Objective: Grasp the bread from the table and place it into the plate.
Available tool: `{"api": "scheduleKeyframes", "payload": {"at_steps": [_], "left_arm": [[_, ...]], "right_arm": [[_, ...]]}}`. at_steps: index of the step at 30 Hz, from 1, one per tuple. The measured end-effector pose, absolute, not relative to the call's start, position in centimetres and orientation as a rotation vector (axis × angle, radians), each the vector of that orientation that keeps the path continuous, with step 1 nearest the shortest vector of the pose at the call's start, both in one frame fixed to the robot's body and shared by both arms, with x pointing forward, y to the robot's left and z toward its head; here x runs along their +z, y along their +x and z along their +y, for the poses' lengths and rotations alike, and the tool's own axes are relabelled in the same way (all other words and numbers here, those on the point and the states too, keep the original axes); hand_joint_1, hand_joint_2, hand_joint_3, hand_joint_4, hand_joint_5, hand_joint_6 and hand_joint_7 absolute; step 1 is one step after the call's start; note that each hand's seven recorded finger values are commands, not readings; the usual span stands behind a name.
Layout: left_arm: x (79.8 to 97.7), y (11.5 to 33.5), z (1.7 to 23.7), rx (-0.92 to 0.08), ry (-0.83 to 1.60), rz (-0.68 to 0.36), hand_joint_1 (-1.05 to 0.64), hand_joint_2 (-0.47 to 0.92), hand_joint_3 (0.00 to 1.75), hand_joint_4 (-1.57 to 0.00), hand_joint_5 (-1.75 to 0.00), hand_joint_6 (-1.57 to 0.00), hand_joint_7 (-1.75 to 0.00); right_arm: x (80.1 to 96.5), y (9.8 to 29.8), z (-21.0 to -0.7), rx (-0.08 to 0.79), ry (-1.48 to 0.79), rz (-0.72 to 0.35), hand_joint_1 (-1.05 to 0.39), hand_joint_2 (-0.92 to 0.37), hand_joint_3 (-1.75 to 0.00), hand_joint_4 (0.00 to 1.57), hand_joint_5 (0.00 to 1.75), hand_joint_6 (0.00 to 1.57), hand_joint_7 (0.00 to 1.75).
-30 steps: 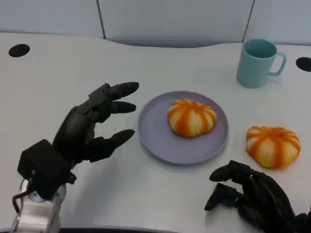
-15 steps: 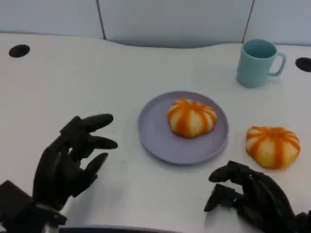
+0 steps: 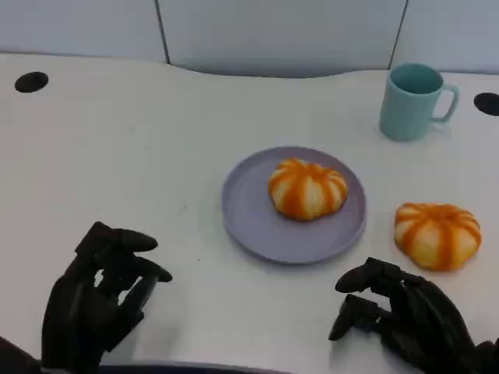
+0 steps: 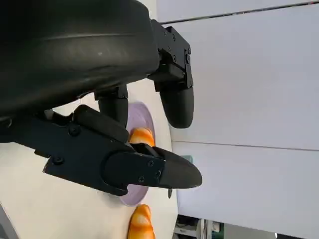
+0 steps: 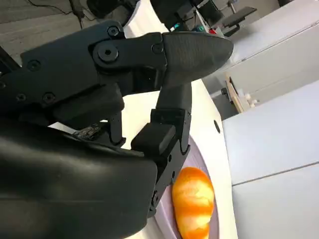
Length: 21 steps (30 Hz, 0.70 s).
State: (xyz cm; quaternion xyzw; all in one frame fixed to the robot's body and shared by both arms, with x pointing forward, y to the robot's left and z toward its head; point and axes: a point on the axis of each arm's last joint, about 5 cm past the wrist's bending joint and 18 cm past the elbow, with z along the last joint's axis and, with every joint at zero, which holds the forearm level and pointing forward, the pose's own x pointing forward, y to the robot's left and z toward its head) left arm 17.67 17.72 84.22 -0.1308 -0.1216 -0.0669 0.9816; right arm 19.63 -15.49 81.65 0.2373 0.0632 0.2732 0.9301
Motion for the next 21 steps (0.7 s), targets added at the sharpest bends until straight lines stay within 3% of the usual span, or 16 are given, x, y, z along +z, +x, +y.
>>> {"api": "scheduleKeyframes", "payload": {"at_steps": [7, 21], "left_arm": [[83.1, 17.2, 18.0, -0.108, -0.261, -0.184, -0.65, 0.92, 0.17, -0.47, -1.75, -0.28, -1.75], [81.7, 17.0, 18.1, -0.097, -0.268, -0.101, -0.6, 0.92, 0.15, -0.48, -1.75, -0.26, -1.75]], "right_arm": [[81.7, 19.6, -15.7, 0.556, 0.485, 0.128, -0.5, -0.92, -0.44, 0.72, 1.35, 0.72, 0.92], [81.7, 19.6, -16.1, 0.545, 0.479, 0.129, -0.49, -0.92, -0.42, 0.74, 1.35, 0.73, 0.94]]}}
